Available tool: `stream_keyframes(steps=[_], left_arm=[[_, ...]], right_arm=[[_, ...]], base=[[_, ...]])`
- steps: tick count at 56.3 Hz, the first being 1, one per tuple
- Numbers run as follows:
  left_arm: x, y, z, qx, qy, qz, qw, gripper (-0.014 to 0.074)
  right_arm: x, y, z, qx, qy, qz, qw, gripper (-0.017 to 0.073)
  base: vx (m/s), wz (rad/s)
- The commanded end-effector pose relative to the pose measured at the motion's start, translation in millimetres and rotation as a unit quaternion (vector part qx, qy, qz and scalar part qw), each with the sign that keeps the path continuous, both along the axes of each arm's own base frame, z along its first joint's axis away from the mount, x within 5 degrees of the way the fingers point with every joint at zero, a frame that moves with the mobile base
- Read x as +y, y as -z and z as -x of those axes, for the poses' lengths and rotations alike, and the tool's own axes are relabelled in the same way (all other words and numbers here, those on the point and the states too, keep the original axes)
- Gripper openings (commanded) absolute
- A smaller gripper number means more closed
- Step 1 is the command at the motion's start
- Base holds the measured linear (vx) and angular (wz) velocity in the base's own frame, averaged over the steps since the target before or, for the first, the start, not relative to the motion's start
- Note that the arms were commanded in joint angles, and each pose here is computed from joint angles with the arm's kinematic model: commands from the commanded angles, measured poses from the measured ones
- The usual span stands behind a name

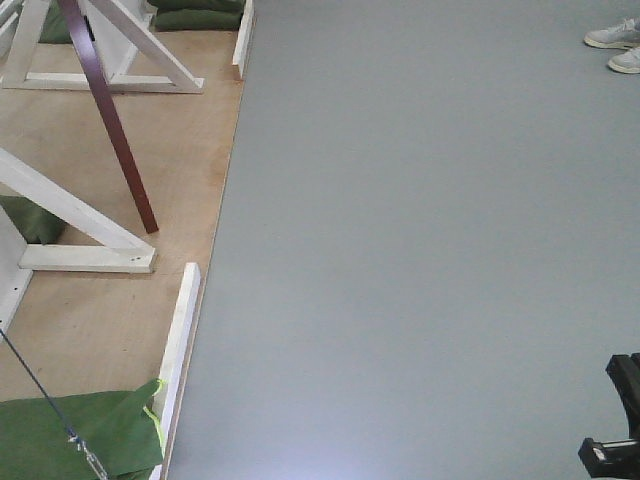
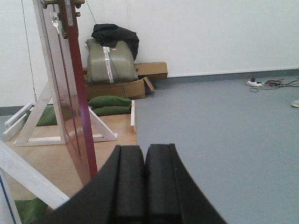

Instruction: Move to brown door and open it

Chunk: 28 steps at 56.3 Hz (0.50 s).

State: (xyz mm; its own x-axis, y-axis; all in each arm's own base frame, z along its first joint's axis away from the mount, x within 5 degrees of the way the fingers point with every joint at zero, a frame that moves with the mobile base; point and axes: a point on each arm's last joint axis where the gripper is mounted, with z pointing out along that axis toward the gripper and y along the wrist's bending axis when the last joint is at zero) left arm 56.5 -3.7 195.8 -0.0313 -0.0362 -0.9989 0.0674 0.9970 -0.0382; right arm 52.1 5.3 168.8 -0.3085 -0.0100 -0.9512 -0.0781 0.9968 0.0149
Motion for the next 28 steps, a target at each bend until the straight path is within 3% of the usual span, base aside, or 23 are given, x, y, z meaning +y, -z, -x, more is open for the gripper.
stream_keyframes(steps=[1,28], left_arm=[[-0.4,-13.5,2.1,-0.053,0.004,0.010,0.999,-0.0003],[-0.4,-13.5,2.1,-0.053,0.004,0.010,0.999,-0.0003]], right_arm=[[-0.6,-5.9,-1.7,-0.040,0.002,0.005,0.999,0.0000],[-0.6,-6.0,-1.8,-0.041,0.002,0.005,0.999,0.0000]], base=[[0.00,0.00],[0.00,0.00]])
